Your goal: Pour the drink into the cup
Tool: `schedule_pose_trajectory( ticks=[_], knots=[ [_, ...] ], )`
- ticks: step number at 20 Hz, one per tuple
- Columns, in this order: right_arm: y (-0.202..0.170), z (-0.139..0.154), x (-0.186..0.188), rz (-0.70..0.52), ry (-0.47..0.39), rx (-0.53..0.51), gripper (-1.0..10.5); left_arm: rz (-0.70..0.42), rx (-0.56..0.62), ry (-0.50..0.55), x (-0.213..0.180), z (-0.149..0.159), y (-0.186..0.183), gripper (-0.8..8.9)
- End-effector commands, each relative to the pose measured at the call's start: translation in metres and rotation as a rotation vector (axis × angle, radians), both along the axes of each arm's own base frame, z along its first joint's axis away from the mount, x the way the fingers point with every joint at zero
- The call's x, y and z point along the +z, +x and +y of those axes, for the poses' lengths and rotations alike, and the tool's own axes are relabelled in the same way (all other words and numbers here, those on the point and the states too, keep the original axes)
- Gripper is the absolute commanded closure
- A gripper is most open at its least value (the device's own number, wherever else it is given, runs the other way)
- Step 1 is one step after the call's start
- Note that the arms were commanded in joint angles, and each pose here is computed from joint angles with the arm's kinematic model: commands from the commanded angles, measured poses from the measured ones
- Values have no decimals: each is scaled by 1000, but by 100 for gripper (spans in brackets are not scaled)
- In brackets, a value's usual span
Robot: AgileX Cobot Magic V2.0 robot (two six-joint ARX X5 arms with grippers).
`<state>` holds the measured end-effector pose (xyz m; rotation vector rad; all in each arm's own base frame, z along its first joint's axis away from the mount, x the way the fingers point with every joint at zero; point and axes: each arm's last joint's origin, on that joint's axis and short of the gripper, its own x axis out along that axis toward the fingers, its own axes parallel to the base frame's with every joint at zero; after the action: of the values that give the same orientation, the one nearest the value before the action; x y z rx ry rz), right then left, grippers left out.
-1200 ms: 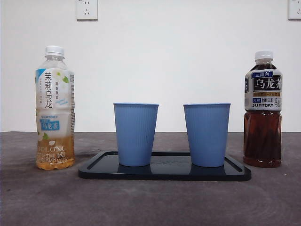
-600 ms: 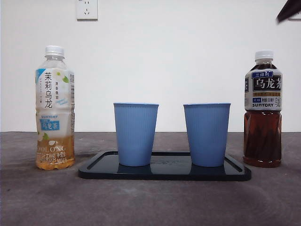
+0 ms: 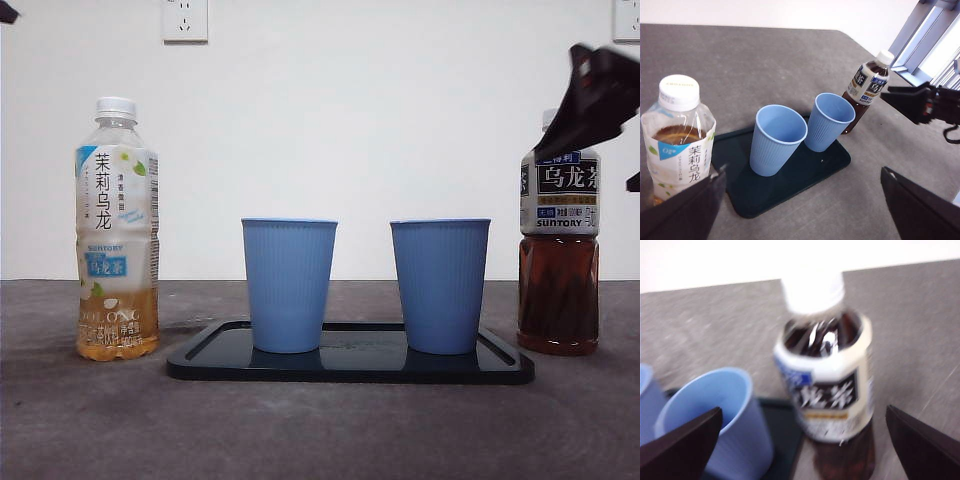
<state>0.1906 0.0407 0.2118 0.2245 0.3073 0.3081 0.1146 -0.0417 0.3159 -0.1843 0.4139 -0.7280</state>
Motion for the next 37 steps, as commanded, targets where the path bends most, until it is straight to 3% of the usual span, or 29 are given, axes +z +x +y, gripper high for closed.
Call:
schedule_pose_trajectory(
  ticks=[1,15,20,25,31,37],
  knots=[
    [14,3,-6,-32,-8,-2,425,-33,-19,2,6,-1,0,317],
    [55,8,-47,-86,-40,-43,435,-56,-22,-2,8,-2,1,317],
    [60,9,-52,-109,-40,-60,556,-55,-22,-2,8,-2,1,317],
    [61,9,-55,-112,-45,-66,760,-55,-22,-2,8,-2,1,317],
    [60,9,-51,-132,-43,-64,781,-55,-22,-3,8,-2,1,317],
    [51,8,-29,-172,-93,-51,781,-55,-22,-2,8,-2,1,318]
  ],
)
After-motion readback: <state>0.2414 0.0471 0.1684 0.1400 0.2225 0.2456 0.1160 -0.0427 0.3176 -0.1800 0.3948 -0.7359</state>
